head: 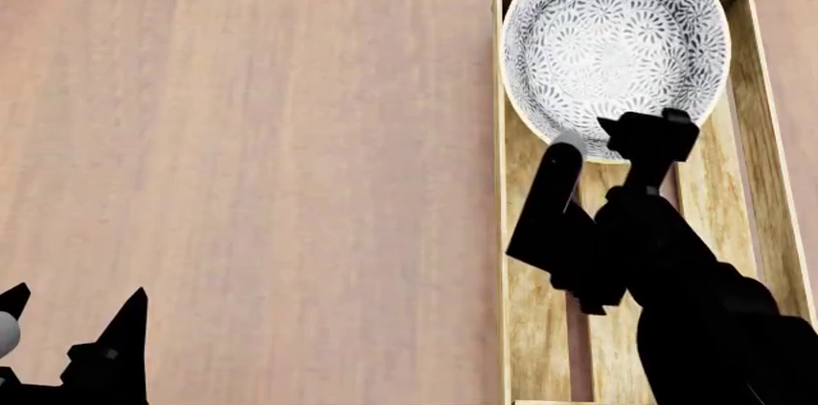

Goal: Pick up the bowl on the left and put it in the tray.

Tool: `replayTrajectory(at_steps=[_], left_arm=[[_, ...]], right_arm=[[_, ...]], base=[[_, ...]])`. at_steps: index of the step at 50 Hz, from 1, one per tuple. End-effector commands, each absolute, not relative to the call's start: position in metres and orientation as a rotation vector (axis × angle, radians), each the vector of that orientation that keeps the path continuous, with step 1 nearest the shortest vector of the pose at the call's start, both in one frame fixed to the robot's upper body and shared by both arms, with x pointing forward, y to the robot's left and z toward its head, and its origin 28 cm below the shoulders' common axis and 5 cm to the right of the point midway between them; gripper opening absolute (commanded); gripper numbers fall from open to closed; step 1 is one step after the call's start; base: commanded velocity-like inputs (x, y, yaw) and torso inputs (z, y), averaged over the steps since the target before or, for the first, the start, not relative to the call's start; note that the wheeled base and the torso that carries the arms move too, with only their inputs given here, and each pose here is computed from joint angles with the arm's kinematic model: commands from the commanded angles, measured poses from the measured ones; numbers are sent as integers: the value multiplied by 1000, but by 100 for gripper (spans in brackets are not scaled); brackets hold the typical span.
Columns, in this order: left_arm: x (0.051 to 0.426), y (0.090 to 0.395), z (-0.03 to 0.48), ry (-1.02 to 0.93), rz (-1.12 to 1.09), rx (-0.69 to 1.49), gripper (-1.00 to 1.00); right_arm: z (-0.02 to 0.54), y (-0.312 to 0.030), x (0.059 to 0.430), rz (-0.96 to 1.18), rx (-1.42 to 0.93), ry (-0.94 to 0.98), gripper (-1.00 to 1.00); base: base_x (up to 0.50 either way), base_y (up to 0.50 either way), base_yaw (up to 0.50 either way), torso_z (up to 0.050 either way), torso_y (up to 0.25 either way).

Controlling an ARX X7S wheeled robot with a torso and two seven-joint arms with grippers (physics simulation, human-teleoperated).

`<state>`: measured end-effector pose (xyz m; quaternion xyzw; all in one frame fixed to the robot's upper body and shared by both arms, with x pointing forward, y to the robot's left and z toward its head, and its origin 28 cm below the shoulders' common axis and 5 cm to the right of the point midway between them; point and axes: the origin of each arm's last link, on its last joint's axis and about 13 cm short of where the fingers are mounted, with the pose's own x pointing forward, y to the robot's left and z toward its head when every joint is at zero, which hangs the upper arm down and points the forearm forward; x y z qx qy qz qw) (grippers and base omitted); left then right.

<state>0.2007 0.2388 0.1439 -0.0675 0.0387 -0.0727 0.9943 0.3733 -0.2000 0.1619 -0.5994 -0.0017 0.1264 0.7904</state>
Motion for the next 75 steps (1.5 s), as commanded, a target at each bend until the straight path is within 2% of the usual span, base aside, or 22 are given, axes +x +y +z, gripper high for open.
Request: replayTrajectory(at_steps=[1,9,26,34,39,43,46,51,57,61,70,75], left_arm=[[201,239,144,77,-144,-134,100],[201,239,144,77,-144,-135,100],[199,238,145,75,-144,-129,100],[199,238,145,74,-144,-129,100],[198,238,145,64,-149,-127,100],[196,240,146,48,-157,-130,100],[196,243,147,31,-146,-142,100],[195,247,144,22,-131,-157,100],[193,248,135,-20,-118,-141,100],[191,251,130,-42,-113,-141,100],[186,258,109,-71,-88,-116,100],[184,259,87,-52,-54,-141,100]], right_arm=[[164,-203,369,280,-1302,14,100],[183,-203,357,279,-1301,-20,100],[246,-207,296,295,-1353,-140,100],[264,-209,269,285,-1346,-225,100],[266,-209,253,242,-1285,-348,100],[250,-207,245,119,-1180,-446,100],[236,-205,242,-2,-1090,-440,100],[197,-202,232,-226,-768,-439,100],[183,-190,203,-317,-572,-553,100],[160,-186,199,-408,-498,-542,100],[104,-175,183,-374,-169,-376,100],[73,-170,181,-361,-119,-305,100]], base=[[0,0,0,0,0],[0,0,0,0,0],[0,0,0,0,0],[0,0,0,0,0],[0,0,0,0,0],[0,0,0,0,0],[0,0,0,0,0],[0,0,0,0,0],[0,0,0,0,0],[0,0,0,0,0],[0,0,0,0,0],[0,0,0,0,0]])
